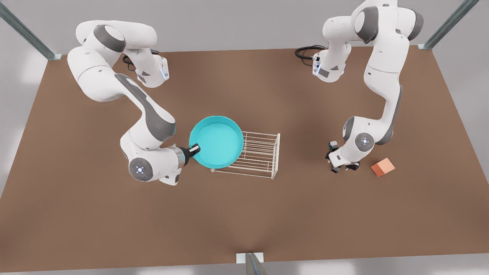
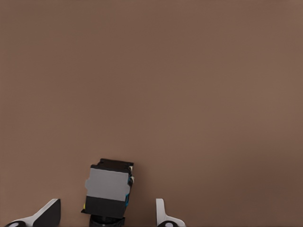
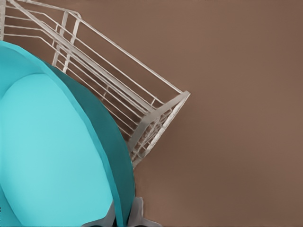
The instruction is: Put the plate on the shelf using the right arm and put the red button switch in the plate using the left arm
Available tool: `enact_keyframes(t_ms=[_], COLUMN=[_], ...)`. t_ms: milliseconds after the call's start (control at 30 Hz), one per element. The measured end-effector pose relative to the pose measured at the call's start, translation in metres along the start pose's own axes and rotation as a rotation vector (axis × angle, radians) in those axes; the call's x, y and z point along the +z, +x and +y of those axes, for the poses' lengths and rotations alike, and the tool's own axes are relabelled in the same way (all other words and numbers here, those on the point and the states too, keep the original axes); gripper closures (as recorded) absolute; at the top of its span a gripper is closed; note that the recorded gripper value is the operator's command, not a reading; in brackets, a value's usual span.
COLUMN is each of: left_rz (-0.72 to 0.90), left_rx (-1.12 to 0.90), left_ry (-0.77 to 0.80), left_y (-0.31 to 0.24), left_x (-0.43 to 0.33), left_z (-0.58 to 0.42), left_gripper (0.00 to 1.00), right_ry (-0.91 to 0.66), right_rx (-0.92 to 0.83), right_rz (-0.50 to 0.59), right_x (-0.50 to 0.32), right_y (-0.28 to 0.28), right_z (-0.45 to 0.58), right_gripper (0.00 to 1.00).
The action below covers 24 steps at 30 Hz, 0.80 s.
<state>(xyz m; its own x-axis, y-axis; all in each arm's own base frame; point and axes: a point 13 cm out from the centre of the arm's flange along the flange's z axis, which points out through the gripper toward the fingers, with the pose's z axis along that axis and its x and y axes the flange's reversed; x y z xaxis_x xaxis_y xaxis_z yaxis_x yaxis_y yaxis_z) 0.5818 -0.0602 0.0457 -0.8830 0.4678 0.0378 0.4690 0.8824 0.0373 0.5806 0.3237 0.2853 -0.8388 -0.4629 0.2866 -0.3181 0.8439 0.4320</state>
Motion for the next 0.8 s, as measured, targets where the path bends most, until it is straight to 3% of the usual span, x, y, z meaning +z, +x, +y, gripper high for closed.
enact_keyframes(t_ms=[167,300,467,500,533,633,800], left_rz=[-0.016,-0.022,-0.026,-0.027,-0.028,-0.032,-0.042], left_rx=[0.003,0.0,-0.004,-0.004,-0.004,-0.005,-0.011], left_ry=[-0.001,-0.002,-0.009,-0.01,-0.011,-0.013,-0.021], left_y=[-0.003,-0.003,-0.001,-0.001,-0.001,-0.002,-0.005], left_x=[0.006,0.011,0.012,0.012,0.012,0.011,0.005], left_z=[0.0,0.002,0.007,0.008,0.008,0.009,0.011], left_gripper=[0.04,0.24,0.25,0.33,0.39,0.55,0.57], right_ry=[0.009,0.021,0.019,0.016,0.016,0.013,-0.002], right_rx=[0.126,0.237,0.354,0.375,0.395,0.457,0.542], right_rz=[-0.045,-0.075,-0.098,-0.102,-0.103,-0.108,-0.124], right_x=[0.023,0.036,0.044,0.044,0.045,0.046,0.034], right_y=[-0.02,-0.031,-0.037,-0.037,-0.037,-0.038,-0.037], right_z=[0.048,0.063,0.079,0.081,0.083,0.085,0.085], right_gripper=[0.81,0.81,0.8,0.73,0.0,0.0,0.0])
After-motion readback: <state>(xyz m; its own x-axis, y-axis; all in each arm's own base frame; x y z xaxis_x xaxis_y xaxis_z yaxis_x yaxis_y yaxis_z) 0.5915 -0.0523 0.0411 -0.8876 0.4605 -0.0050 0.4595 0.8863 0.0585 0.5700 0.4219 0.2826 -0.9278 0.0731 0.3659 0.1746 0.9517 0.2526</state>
